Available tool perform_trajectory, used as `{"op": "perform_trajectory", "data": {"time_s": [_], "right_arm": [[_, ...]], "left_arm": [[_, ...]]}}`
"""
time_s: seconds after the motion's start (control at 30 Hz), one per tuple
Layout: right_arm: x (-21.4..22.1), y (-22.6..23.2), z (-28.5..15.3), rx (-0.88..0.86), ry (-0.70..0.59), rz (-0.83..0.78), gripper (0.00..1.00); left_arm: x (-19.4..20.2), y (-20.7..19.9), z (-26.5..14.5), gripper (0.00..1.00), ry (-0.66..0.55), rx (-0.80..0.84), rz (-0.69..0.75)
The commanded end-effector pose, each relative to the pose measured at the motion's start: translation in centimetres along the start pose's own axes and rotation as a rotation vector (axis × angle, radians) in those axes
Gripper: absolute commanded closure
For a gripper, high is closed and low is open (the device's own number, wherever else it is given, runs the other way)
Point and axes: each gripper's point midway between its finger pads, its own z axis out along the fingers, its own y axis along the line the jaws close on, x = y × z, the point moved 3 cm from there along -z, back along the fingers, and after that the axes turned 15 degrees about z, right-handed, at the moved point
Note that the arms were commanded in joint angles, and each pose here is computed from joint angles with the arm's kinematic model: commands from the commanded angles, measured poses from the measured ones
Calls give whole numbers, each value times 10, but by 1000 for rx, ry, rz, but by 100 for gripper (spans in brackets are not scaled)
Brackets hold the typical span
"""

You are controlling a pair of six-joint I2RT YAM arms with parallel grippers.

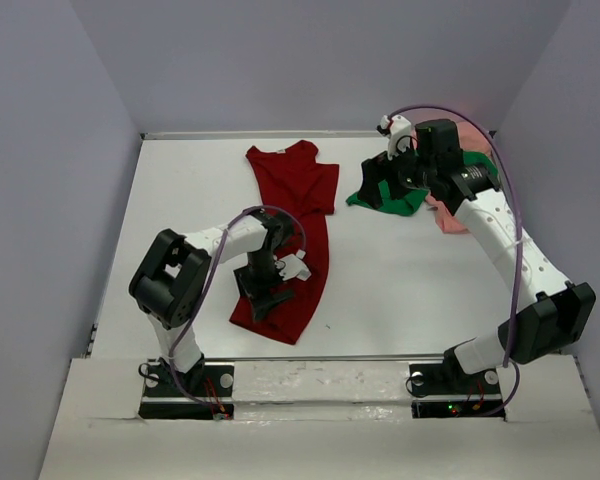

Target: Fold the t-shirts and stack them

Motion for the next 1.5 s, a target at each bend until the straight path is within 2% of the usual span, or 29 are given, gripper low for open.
{"op": "perform_trajectory", "data": {"time_s": [0.0,0.07,0.27,0.3,0.37,0.47,0.57,0.6,0.87,0.97,1.0,1.03,1.1,1.13,1.3,1.47], "right_arm": [[-17,1,3,-24,-62,-22,2],[-18,2,4,-30,-60,-21,2],[-19,0,-1,-22,-72,-27,2],[-20,1,-2,-23,-78,-27,2],[-23,3,-6,-34,-86,-32,2],[-24,5,-9,-38,-93,-34,2],[-27,2,-12,-27,-104,-35,2],[-28,3,-13,-29,-106,-38,2],[-30,4,-13,-36,-105,-43,2],[-30,5,-14,-41,-107,-44,2],[-32,3,-17,-36,-116,-44,2],[-33,4,-19,-39,-121,-48,2],[-34,6,-21,-42,-126,-50,2],[-36,7,-24,-44,-133,-56,2],[-41,7,-32,-42,-147,-61,2],[-32,5,-24,-49,-115,-50,2]], "left_arm": [[11,-1,-6,2,24,-35,24],[9,0,-11,2,13,-43,24],[3,1,-13,26,-8,-55,6],[3,3,-9,33,-3,-53,1],[5,3,-1,35,5,-42,-6],[7,2,7,28,18,-33,-6],[10,0,16,12,29,-3,-3],[10,0,19,2,31,0,-1],[2,2,28,1,12,17,10],[2,2,32,15,12,20,5],[1,3,33,23,11,16,6],[2,3,35,39,15,17,-1],[0,6,37,55,9,10,-4],[0,6,39,69,11,8,-7],[0,10,47,100,17,-4,-17],[-8,16,36,100,-8,-39,-23]]}}
